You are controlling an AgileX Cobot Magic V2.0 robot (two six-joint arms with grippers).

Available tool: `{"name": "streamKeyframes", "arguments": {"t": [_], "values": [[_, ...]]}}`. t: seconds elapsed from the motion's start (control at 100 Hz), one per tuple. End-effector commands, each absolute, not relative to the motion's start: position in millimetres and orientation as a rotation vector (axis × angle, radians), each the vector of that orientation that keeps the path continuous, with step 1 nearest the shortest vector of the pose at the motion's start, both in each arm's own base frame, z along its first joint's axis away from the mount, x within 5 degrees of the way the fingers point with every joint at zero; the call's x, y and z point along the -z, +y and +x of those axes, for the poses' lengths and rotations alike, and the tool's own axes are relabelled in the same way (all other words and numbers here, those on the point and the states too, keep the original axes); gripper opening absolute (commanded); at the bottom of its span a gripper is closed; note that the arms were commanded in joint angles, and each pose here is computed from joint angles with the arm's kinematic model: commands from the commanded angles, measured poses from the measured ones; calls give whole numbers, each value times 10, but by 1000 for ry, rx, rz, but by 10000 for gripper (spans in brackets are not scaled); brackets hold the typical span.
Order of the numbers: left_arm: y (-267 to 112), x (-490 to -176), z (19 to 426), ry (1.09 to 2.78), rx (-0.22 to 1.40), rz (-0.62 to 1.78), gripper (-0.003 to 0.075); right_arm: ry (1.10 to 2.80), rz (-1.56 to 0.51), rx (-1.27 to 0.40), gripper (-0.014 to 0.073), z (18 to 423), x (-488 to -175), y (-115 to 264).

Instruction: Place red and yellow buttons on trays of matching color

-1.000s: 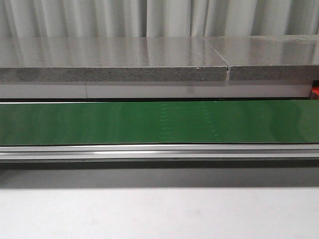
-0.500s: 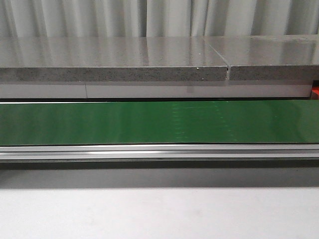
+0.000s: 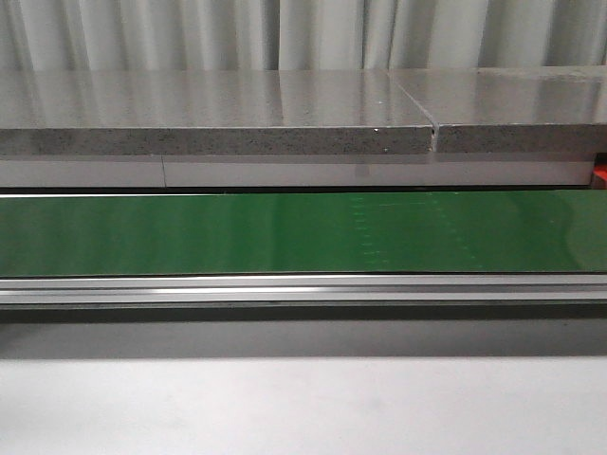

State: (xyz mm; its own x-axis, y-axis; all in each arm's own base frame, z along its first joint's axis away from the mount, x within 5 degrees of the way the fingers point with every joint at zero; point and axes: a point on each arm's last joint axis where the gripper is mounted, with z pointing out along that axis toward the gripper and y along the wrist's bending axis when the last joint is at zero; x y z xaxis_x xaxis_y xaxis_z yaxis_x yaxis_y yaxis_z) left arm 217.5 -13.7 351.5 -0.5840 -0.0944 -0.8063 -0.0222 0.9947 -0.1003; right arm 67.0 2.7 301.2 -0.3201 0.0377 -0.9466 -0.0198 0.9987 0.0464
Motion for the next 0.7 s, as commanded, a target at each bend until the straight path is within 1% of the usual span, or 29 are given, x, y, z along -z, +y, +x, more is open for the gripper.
{"name": "streamKeyframes", "arguments": {"t": [0.0,0.05,0.08,0.12,0.15,0.21,0.32,0.51,0.69], "values": [[-54,-3665,2344,2109,107,-147,279,1808,5,-50,-66,689,-3152,25],[23,-3636,2423,2123,88,-184,399,1808,5,-50,-66,689,-3152,25],[61,-3617,2463,2133,84,-207,450,1808,5,-50,-66,689,-3152,25],[122,-3585,2516,2155,77,-243,505,1808,5,-50,-66,689,-3152,25],[163,-3558,2545,2185,79,-274,521,1808,5,-50,-66,689,-3152,25],[254,-3519,2617,2240,92,-345,524,1808,5,-50,-66,689,-3152,25],[481,-3454,2716,2354,64,-462,507,1808,5,-50,-66,689,-3152,25],[897,-3243,2864,2536,28,-664,501,1808,5,-50,-66,689,-3152,25],[1141,-3091,2944,2640,19,-773,501,1808,5,-50,-66,689,-3152,25]]}}
